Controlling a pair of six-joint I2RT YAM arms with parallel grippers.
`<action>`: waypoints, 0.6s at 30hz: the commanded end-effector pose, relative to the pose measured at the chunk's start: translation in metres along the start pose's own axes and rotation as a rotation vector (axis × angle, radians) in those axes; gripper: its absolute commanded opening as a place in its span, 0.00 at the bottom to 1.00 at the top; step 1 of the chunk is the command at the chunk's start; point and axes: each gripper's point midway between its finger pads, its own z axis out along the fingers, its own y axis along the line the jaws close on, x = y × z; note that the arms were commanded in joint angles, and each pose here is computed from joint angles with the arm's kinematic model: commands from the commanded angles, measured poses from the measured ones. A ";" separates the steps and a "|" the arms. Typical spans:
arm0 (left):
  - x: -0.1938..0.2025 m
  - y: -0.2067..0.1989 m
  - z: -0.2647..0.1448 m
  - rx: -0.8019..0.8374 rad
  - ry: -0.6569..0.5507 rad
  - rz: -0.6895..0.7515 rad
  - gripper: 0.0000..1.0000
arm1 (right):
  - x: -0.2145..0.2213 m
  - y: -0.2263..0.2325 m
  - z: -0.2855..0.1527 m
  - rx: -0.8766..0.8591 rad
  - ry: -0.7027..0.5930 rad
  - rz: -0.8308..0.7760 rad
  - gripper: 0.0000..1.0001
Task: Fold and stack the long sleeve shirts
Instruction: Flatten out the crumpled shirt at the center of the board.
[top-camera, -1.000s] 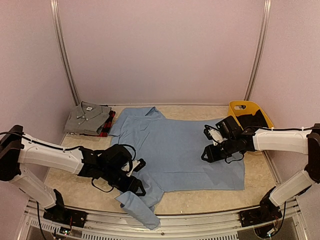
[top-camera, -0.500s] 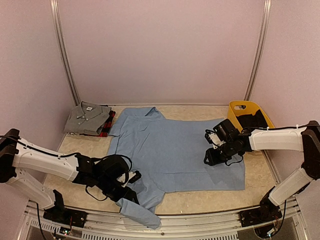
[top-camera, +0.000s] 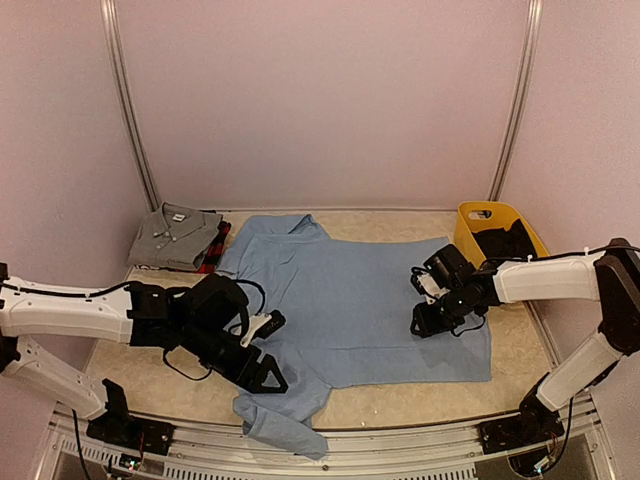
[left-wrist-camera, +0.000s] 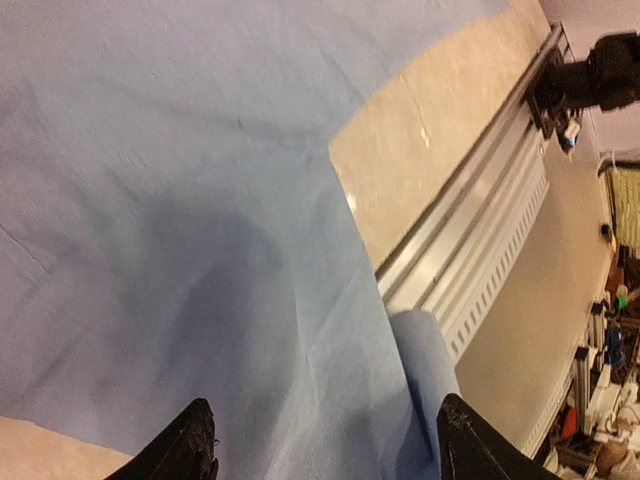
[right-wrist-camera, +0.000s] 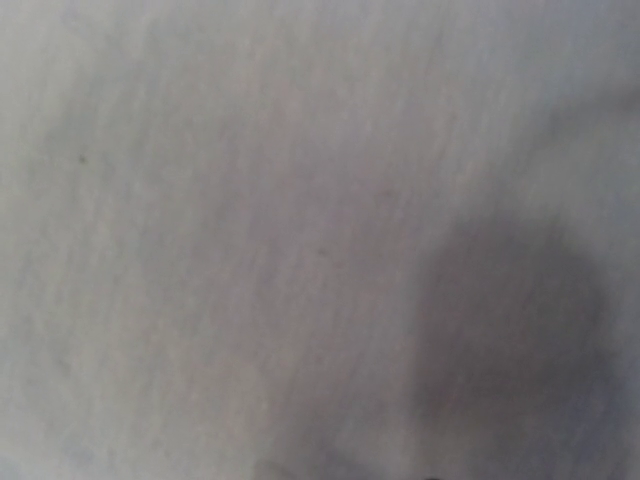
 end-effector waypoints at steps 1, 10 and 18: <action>-0.066 0.031 -0.040 -0.158 -0.237 -0.028 0.72 | -0.009 0.006 -0.009 -0.011 -0.040 -0.020 0.40; -0.113 0.094 -0.050 -0.282 -0.387 -0.134 0.69 | -0.015 0.010 -0.015 -0.031 -0.072 -0.023 0.40; -0.085 0.150 -0.017 -0.367 -0.301 -0.266 0.66 | -0.016 -0.010 0.003 0.082 -0.047 0.002 0.40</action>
